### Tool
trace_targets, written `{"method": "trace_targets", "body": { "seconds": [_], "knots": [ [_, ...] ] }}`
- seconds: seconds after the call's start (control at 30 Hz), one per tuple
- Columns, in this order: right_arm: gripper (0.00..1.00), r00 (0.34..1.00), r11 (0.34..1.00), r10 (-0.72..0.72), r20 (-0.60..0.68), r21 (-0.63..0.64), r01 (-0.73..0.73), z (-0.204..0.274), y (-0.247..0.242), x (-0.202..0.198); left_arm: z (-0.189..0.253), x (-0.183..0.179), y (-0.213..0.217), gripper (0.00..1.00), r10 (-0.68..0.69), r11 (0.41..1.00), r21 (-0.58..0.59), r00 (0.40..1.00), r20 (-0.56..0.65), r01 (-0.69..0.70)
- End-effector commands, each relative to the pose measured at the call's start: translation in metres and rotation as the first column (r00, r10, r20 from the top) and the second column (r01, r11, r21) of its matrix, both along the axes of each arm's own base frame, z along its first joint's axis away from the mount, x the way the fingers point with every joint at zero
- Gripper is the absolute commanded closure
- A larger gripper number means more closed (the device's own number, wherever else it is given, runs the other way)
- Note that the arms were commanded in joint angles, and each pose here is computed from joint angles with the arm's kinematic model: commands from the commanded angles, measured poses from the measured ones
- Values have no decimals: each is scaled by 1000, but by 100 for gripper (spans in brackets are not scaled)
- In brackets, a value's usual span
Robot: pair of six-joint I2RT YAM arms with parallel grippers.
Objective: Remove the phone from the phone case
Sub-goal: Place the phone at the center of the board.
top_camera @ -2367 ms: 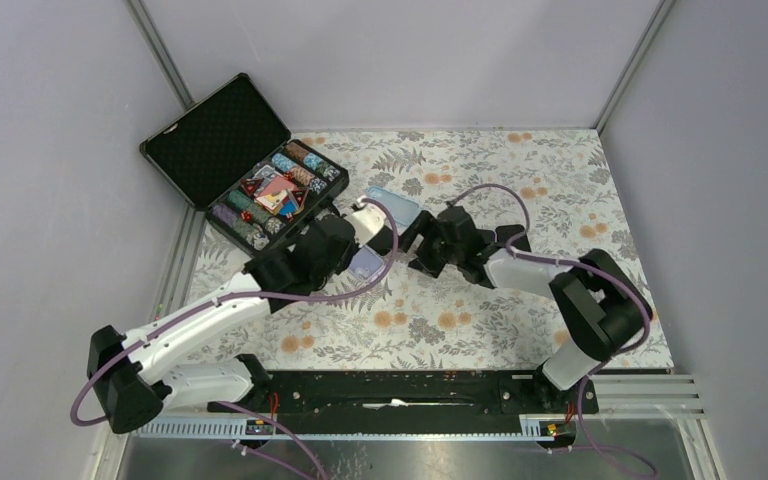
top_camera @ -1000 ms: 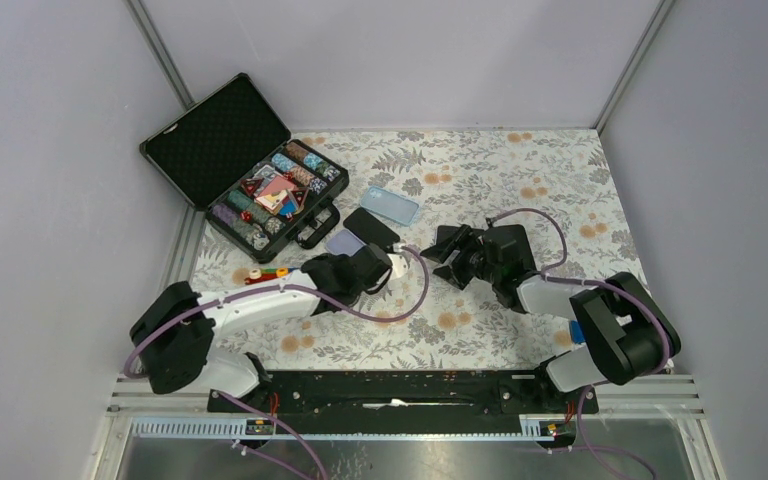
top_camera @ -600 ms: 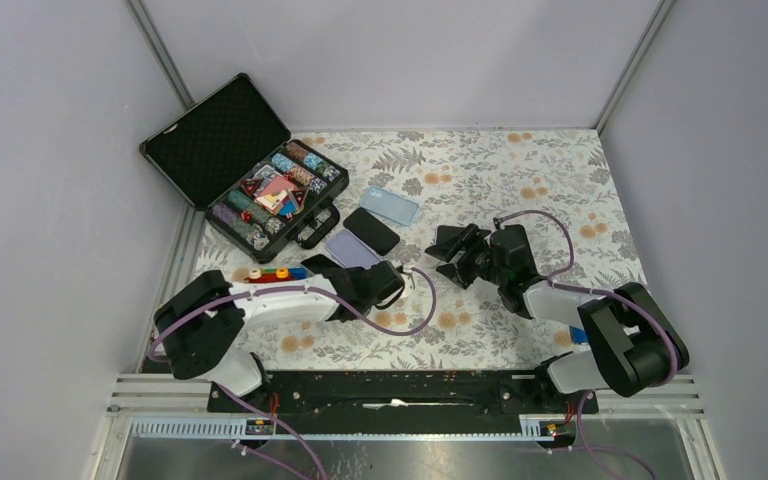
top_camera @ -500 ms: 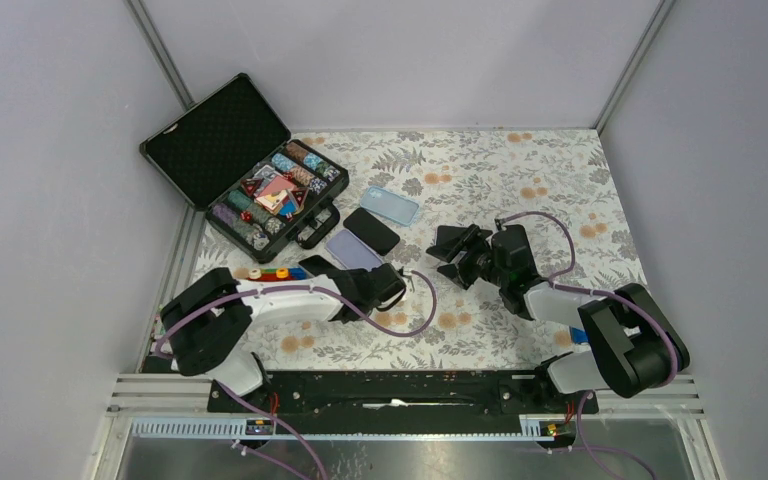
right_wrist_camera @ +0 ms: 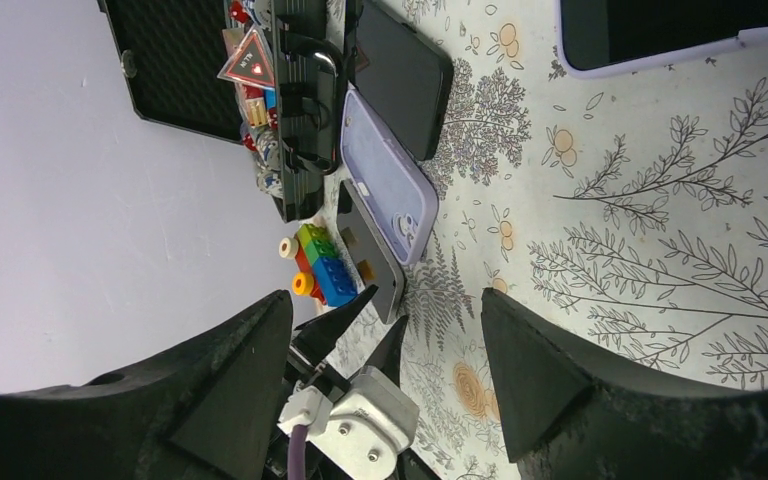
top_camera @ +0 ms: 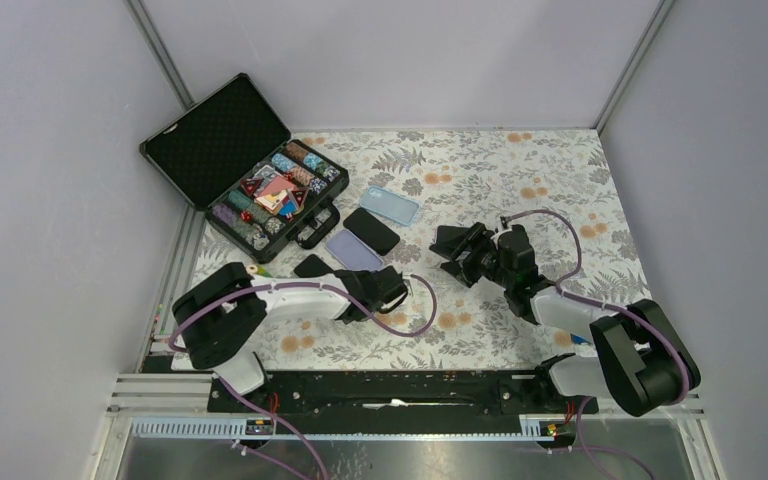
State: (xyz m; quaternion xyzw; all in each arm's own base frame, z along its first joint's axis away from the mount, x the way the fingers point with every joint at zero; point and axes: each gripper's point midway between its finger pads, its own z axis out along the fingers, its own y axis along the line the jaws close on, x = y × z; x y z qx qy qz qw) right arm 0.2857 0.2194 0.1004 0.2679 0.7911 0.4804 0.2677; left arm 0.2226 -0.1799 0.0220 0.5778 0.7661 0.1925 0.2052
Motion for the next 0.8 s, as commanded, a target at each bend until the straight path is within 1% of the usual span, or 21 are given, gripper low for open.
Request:
{"method": "trace_targets", "body": {
  "seconds": [0.0,0.1,0.2,0.23,0.3,0.37,0.4,0.43,0.47,0.53,0.57,0.6,0.63,0.67,0.7,0.77],
  "knots": [
    [23,1000,1000,6,25,-28,-5,4,-3,2,17,3,-19,54,14,994,-111,1000,17,-12],
    [22,999,999,23,27,-43,-22,3,-1,2,36,9,-24,48,28,986,-165,998,63,-17],
    [17,999,995,33,25,-91,-30,2,-5,3,63,14,-32,39,42,966,-258,993,112,-12],
    [16,999,993,25,22,-115,-22,0,-8,3,77,16,-36,36,50,951,-308,989,138,-5],
    [8,999,986,25,36,-163,-19,2,-14,5,100,19,-40,31,70,924,-382,981,183,6],
    [4,998,974,25,50,-228,-13,6,-22,7,124,21,-43,25,91,891,-454,970,224,21],
    [3,998,964,20,53,-266,-5,7,-27,8,136,22,-44,20,105,872,-488,964,244,29],
    [2,998,951,13,54,-308,4,8,-33,9,147,24,-45,5,120,851,-524,957,263,37],
    [1,998,937,11,62,-349,11,10,-39,10,158,25,-46,2,139,827,-560,951,278,43],
    [1,998,901,7,68,-434,23,15,-53,15,181,31,-47,1,214,768,-639,925,313,38],
    [1,997,878,1,71,-477,33,21,-61,19,193,37,-45,1,287,723,-691,900,327,20],
    [1,998,851,1,68,-523,35,23,-70,20,207,43,-44,1,379,648,-761,867,325,2],
    [1,998,819,-6,59,-572,39,24,-81,20,217,46,-46,1,455,558,-830,841,293,-12],
    [0,997,788,-43,65,-612,73,28,-95,26,223,46,-50,1,491,469,-883,837,242,-20],
    [0,996,753,-66,68,-651,94,31,-107,29,231,45,-60,1,499,371,-929,846,187,-13],
    [0,993,700,-98,58,-706,110,38,-127,37,237,40,-73,1,497,220,-975,862,96,-19]
  ]
}}
